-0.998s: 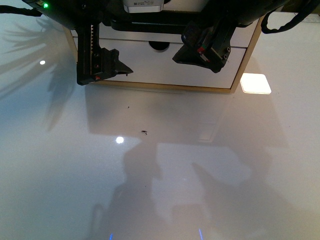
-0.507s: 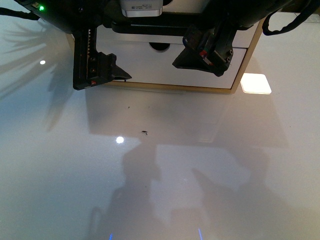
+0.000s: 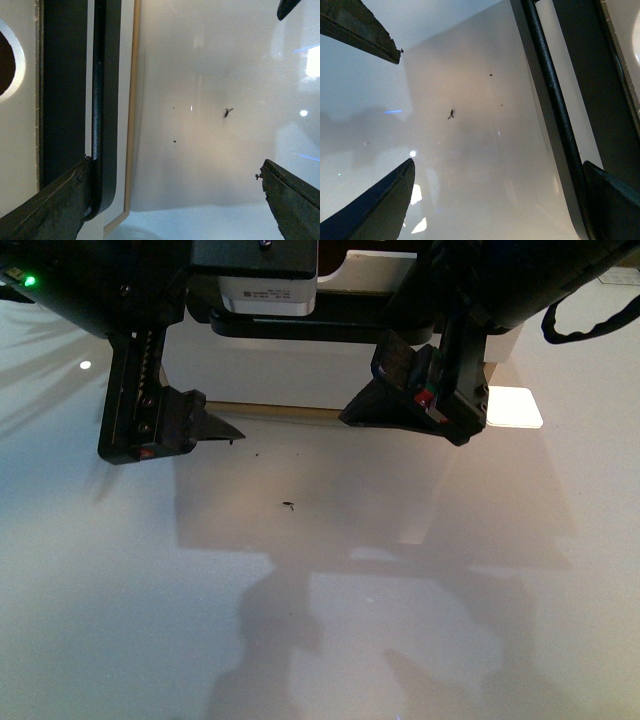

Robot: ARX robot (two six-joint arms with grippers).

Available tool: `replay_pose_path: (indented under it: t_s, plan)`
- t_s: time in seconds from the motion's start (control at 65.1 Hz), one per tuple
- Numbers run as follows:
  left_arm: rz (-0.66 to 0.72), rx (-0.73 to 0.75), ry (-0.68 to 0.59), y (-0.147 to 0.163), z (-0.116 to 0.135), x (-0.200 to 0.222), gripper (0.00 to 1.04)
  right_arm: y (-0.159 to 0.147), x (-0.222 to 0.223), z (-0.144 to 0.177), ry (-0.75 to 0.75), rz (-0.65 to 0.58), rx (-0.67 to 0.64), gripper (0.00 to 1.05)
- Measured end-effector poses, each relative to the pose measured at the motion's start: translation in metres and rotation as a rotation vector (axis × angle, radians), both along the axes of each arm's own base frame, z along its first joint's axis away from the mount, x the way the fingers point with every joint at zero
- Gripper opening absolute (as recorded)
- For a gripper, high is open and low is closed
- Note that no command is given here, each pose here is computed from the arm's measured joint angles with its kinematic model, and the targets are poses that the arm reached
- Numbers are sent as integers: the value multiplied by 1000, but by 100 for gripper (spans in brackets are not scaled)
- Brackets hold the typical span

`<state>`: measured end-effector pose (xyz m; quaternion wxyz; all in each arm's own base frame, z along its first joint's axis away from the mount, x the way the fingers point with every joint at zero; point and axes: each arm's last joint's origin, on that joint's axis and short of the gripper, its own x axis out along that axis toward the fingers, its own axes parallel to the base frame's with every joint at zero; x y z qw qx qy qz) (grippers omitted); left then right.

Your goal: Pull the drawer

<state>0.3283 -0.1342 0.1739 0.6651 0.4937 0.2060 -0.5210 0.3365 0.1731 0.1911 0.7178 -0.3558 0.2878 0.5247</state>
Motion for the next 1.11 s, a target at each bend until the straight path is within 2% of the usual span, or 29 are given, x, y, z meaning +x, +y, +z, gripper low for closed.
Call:
replay_pose_path:
  t_s: [0.338,0.706,0.921,1.106]
  plan:
    - [-49,25,27,10,0,-36,97,4,-34,-5,42,63,4,96]
    - [-70,37,37,18,5,-58,97,7,-54,-6,61,68,10,96]
    - [-50,-57,-20,17,3,-59,97,6,-52,-3,10,48,102,96]
    - [-26,-177,-105,14,14,-58,97,-2,-50,17,-98,-7,211,96]
